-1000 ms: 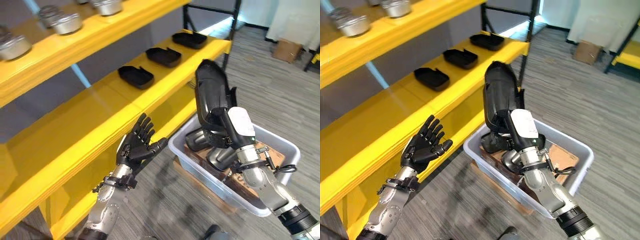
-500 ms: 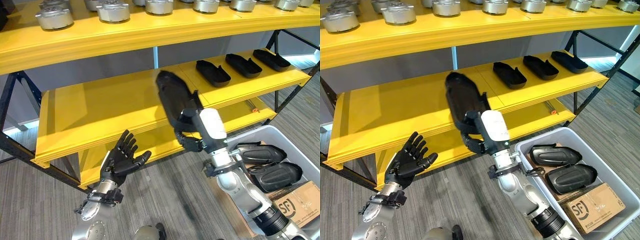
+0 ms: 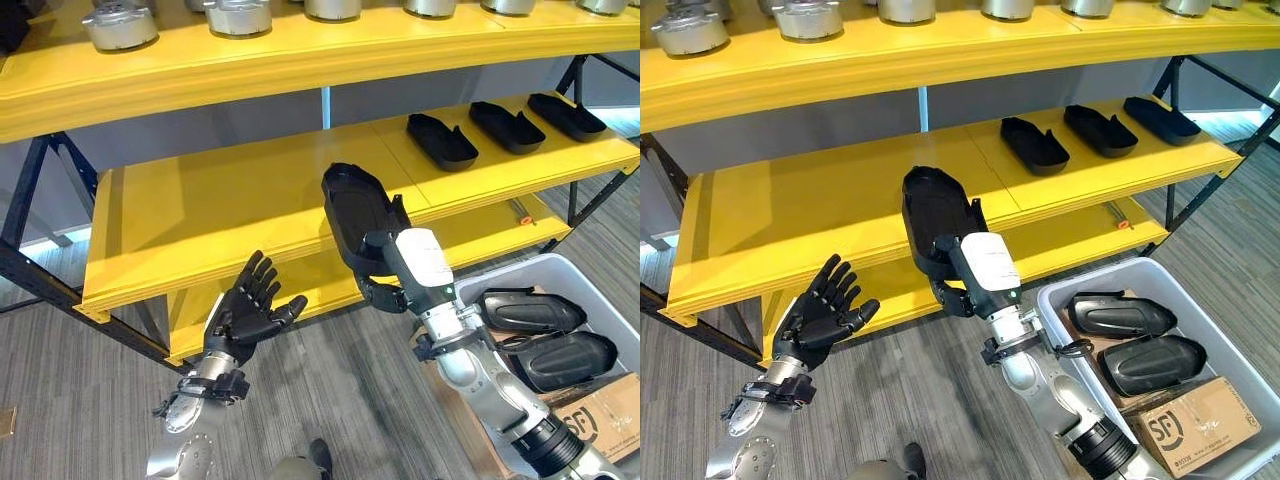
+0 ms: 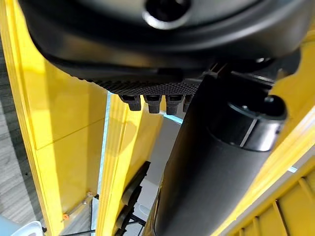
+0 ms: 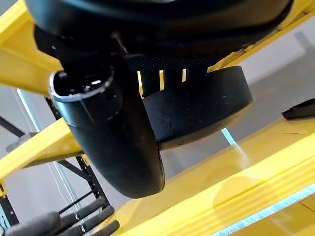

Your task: Move parts from the plastic box to the shelf.

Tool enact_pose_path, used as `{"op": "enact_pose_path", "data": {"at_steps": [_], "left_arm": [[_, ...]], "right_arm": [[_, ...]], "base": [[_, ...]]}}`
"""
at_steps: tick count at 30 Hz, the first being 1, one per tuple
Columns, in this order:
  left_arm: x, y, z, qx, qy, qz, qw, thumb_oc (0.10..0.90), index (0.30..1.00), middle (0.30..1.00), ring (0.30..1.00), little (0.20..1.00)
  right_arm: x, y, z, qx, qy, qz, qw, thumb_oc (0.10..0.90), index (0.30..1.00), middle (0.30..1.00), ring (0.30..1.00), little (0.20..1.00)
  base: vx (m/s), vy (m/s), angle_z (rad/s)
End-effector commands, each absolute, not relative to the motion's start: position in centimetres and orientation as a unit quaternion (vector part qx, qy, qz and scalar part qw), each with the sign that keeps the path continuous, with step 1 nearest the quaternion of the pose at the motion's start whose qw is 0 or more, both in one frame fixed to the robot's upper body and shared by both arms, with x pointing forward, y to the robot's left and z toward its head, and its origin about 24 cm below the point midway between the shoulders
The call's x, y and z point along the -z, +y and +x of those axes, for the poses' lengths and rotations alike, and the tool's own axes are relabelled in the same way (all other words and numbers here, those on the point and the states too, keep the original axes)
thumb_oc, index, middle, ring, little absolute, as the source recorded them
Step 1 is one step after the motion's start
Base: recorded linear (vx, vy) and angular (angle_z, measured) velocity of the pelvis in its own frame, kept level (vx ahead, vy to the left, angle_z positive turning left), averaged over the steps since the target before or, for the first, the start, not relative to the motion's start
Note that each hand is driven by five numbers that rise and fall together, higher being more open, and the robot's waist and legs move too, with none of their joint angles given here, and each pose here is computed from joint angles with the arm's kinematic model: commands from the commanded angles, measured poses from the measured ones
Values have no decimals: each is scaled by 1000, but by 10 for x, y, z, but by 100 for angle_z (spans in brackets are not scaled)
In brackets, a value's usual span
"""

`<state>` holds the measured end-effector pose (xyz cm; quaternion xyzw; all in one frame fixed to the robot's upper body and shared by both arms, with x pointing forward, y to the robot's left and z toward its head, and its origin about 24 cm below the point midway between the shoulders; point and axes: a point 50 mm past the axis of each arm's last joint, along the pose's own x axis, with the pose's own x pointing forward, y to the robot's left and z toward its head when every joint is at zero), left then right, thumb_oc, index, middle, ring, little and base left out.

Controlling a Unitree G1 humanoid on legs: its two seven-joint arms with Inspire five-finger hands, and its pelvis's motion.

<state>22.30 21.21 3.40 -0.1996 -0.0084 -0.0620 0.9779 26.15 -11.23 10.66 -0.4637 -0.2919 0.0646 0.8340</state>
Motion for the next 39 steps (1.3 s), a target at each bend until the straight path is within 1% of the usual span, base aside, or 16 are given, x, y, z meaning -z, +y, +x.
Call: {"op": "enact_pose_path", "data": {"at_steps": [1,5,6,9,11,17,18,19,31,32,39], "left_arm": [[-82,199,244,133,-143,-197,961,900,1000,1000,1000,1000],[-82,199,244,133,-142,-197,961,900,1000,1000,1000,1000],[-81,194,247,162,-128,-193,959,900,1000,1000,1000,1000],[-80,188,248,187,-119,-196,955,900,1000,1000,1000,1000],[-79,188,247,190,-119,-188,956,900,1000,1000,1000,1000],[-84,181,244,222,-117,-180,951,900,1000,1000,1000,1000],[-85,181,243,223,-116,-184,950,900,1000,1000,1000,1000],[-85,184,243,206,-118,-189,953,900,1000,1000,1000,1000],[-81,180,240,210,-105,-203,951,900,1000,1000,1000,1000],[-78,180,234,206,-87,-219,950,900,1000,1000,1000,1000],[-76,176,233,218,-75,-227,946,900,1000,1000,1000,1000]], "right_arm": [[-170,-118,267,31,-434,-430,791,400,300,300,300,300],[-170,-118,267,32,-434,-430,792,400,300,300,300,300],[-165,-135,265,57,-416,-432,798,400,300,300,300,300],[-161,-148,262,67,-412,-428,802,400,300,300,300,300],[-160,-149,262,63,-414,-423,804,400,300,300,300,300],[-162,-152,262,70,-414,-414,808,400,300,300,300,300],[-162,-154,261,70,-413,-416,807,400,300,300,300,300],[-162,-156,260,58,-412,-415,809,400,300,300,300,300],[-163,-155,266,43,-404,-420,811,400,300,300,300,300],[-165,-150,270,17,-401,-431,808,400,300,300,300,300],[-165,-148,272,13,-402,-444,801,400,300,300,300,300]], "base": [[24,108,15],[15,34,15],[68,32,12],[69,-67,104],[92,-255,82],[90,-291,11],[173,-280,101],[147,-225,90],[78,-95,6],[368,-368,6],[88,-68,3]]}}
